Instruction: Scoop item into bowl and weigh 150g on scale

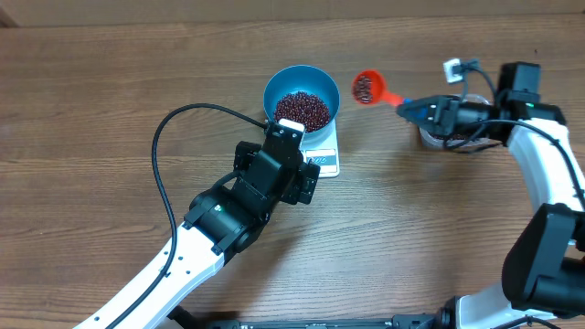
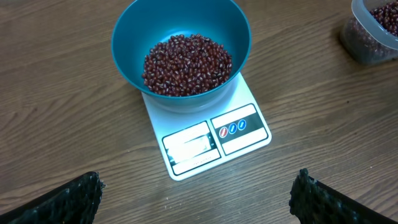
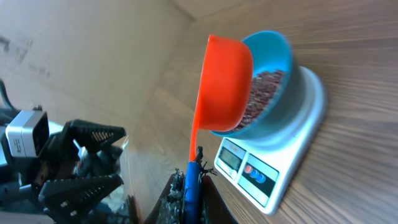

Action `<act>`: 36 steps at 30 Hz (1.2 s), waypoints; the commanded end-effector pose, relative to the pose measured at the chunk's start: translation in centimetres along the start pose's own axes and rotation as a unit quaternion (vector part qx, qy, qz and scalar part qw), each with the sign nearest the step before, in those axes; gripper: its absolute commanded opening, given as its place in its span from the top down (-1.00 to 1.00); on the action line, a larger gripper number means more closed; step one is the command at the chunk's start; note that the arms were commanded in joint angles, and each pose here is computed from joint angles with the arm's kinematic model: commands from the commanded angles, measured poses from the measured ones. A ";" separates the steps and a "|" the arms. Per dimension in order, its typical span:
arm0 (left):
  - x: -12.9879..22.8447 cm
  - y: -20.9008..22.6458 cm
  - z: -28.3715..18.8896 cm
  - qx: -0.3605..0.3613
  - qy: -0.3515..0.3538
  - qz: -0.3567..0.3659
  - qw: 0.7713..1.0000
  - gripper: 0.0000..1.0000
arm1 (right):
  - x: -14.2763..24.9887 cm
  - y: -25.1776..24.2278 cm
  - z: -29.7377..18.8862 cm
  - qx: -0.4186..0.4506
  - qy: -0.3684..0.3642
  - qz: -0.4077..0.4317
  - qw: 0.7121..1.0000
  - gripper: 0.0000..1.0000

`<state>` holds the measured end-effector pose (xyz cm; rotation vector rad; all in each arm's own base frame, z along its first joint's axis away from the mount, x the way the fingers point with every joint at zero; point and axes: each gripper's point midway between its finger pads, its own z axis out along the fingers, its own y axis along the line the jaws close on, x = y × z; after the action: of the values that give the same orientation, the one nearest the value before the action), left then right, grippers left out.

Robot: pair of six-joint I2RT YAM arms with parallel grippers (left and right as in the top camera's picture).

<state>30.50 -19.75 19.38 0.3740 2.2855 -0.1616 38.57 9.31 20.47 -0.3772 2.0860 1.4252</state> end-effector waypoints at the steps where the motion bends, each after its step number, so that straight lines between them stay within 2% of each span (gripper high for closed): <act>1: 0.4 0.2 0.4 -0.008 0.005 -0.005 1.000 -0.99 | 0.2 1.5 2.2 -0.034 0.016 -0.031 0.999 0.93; 13: 0.4 0.2 0.4 -0.008 0.005 -0.005 1.000 -0.99 | 1.1 1.4 6.9 0.015 0.063 -0.097 0.993 0.93; 36: 0.4 0.2 0.4 -0.008 0.005 -0.005 1.000 -0.99 | 0.0 -0.9 9.0 0.115 0.066 -0.172 0.976 0.93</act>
<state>30.50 -19.75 19.38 0.3740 2.2855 -0.1616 41.34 17.16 18.00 -0.7187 2.1147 1.0097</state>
